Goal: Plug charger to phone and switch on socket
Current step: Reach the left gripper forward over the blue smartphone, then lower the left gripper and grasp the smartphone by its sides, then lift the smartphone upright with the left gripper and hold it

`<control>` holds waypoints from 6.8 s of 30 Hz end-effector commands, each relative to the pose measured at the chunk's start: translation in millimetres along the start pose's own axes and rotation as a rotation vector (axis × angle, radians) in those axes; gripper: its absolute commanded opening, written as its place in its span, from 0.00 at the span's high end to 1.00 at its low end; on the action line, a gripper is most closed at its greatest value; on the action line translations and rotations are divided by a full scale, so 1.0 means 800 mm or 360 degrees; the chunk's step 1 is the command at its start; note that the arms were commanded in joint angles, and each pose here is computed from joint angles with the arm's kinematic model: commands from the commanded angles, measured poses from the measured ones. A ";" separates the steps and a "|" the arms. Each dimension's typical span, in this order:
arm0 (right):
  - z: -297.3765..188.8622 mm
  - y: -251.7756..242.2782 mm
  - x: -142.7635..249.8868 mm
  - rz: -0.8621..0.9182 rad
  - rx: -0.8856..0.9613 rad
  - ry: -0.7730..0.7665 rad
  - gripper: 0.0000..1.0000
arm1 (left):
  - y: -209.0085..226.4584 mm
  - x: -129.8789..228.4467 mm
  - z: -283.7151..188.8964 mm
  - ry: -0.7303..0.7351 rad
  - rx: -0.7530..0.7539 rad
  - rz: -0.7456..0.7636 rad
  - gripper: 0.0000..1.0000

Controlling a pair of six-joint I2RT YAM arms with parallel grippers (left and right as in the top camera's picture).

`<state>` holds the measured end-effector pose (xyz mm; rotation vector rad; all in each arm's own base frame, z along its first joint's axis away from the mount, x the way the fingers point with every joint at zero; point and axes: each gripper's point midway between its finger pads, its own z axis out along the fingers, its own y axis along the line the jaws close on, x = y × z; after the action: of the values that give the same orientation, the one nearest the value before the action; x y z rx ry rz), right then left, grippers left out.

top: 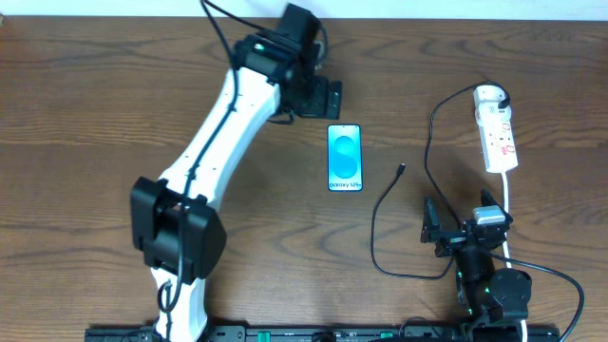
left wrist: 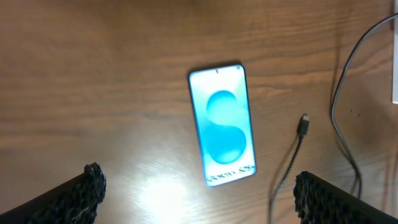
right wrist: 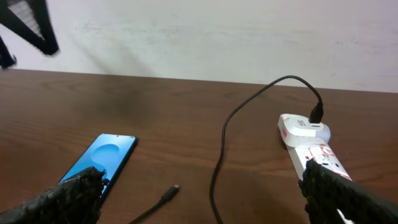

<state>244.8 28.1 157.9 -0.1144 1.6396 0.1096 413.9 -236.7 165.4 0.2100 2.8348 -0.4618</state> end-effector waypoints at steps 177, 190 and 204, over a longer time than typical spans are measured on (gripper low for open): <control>0.000 0.001 0.002 0.0017 -0.0005 0.0008 0.01 | -0.073 0.056 0.072 0.0606 0.0678 -0.0336 0.21; 0.000 0.001 0.002 0.0017 -0.0005 0.0008 0.01 | -0.055 -0.008 -0.042 0.0681 0.1655 -0.0662 0.21; 0.000 0.001 0.002 0.0017 -0.0005 0.0008 0.01 | 0.005 -0.042 -0.082 0.0795 0.1805 -0.1151 0.21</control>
<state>244.8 28.1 157.8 -0.1144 1.6399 0.1096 433.9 -219.2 207.1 -0.5092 2.6365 -2.2656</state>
